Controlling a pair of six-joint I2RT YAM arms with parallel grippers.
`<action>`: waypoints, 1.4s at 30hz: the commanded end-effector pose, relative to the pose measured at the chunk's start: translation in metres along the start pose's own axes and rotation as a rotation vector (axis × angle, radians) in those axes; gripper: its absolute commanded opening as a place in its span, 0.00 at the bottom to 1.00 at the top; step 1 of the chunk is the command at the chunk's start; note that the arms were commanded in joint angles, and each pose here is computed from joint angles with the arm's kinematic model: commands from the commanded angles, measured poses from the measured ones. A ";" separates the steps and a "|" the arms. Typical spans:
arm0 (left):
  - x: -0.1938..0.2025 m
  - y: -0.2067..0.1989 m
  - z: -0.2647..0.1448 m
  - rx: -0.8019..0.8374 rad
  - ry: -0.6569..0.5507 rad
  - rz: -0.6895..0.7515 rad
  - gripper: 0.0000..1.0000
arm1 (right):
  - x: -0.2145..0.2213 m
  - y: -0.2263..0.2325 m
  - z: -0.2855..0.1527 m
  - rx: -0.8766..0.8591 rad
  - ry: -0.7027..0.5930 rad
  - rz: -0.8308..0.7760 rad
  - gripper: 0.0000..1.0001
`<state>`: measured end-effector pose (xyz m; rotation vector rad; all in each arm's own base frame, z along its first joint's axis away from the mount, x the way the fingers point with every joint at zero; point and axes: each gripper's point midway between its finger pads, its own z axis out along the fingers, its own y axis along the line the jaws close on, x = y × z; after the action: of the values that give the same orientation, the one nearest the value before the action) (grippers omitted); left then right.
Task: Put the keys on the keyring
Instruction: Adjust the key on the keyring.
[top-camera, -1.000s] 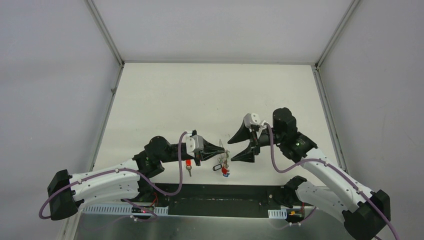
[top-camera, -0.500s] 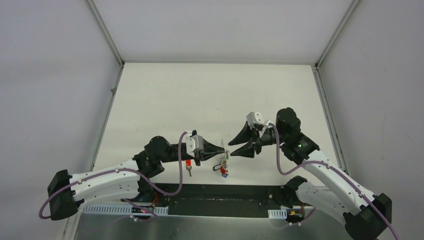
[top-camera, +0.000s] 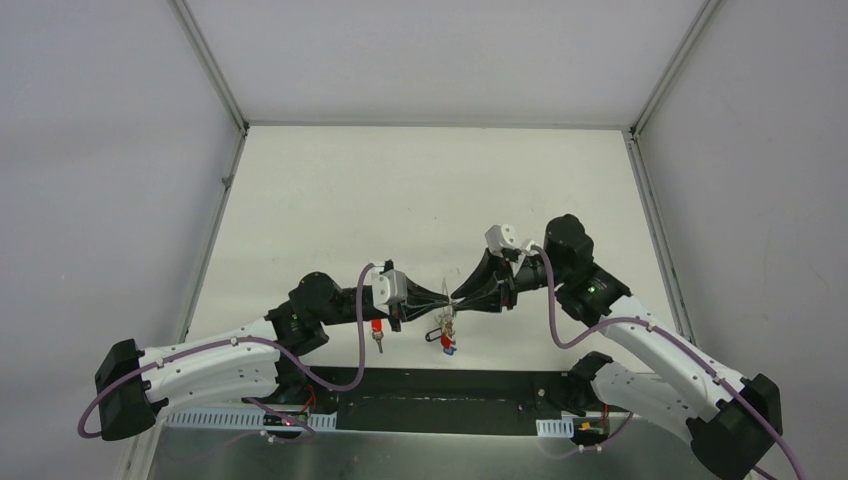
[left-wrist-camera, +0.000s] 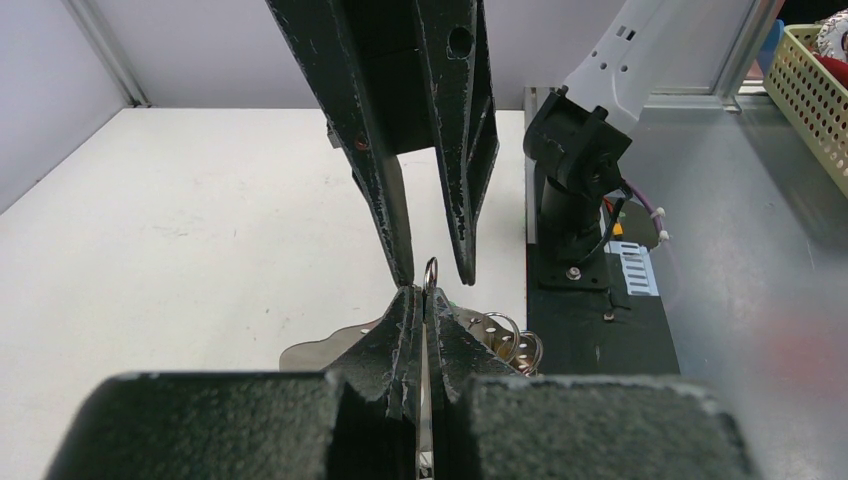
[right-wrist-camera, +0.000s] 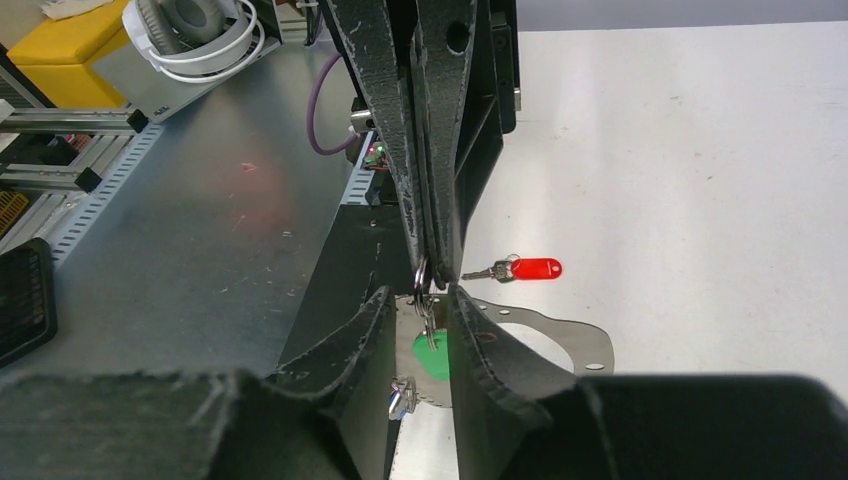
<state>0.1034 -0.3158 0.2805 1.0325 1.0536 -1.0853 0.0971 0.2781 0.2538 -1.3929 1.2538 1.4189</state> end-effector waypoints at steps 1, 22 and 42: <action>-0.034 0.001 0.004 0.000 -0.111 0.036 0.00 | -0.014 0.005 0.003 -0.034 -0.030 -0.061 0.25; -0.014 0.007 -0.005 -0.054 0.078 -0.030 0.38 | 0.007 -0.004 -0.002 0.029 0.096 0.027 0.00; 0.034 0.004 0.025 0.049 0.355 -0.074 0.43 | 0.033 -0.003 -0.032 0.057 0.473 0.159 0.00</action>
<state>0.1177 -0.3306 0.2326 1.2436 1.4331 -0.9786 0.1054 0.2521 0.2143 -1.6127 1.7139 1.2327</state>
